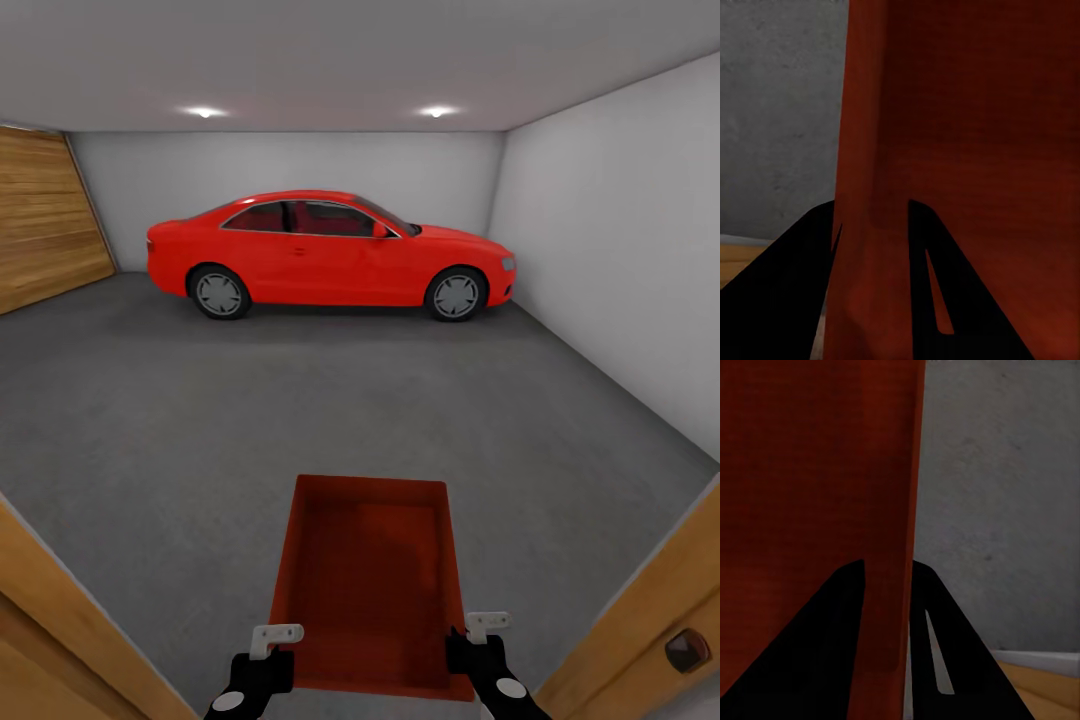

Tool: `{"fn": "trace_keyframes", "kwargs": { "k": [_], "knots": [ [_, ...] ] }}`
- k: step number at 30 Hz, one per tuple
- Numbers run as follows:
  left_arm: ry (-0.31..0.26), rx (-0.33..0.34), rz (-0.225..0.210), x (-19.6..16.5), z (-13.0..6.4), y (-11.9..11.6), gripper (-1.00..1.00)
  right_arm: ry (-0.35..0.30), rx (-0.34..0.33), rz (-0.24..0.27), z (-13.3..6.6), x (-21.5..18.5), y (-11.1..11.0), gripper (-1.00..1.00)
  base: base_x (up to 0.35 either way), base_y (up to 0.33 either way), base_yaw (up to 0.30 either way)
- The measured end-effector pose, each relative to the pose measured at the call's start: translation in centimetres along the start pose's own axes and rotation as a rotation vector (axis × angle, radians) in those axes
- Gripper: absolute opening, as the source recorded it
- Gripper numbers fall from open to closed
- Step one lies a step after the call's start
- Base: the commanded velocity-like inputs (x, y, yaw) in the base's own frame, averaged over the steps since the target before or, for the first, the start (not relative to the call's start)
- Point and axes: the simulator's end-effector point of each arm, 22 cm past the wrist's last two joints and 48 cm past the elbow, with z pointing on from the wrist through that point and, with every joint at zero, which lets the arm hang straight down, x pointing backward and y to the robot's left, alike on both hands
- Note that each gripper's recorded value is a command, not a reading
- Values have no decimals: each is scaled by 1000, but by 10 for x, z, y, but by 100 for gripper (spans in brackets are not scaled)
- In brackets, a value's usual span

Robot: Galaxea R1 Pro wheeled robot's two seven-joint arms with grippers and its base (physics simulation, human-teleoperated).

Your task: Move the two storage containers from the living room to the garage. In the garage, place one container on the floor and stack the other container on top of it (either order is fine).

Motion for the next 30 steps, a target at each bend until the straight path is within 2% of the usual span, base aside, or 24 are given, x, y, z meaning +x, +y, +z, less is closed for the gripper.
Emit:
{"fn": "trace_keyframes", "kwargs": {
  "k": [14, 23, 30],
  "knots": [
    [0, 0, 0, 0, 0, 0, -100, 0, 0, 0, 0, 0, 0, -100, 4, 0, 59],
    [0, 0, 0, 0, 0, -1, -100, 0, -1, 1, 0, 0, 0, -100, 237, 0, 0],
    [0, 0, 0, 0, 0, 0, -100, 0, 0, 0, 0, 0, 0, -100, 39, 0, 0]
  ]
}}
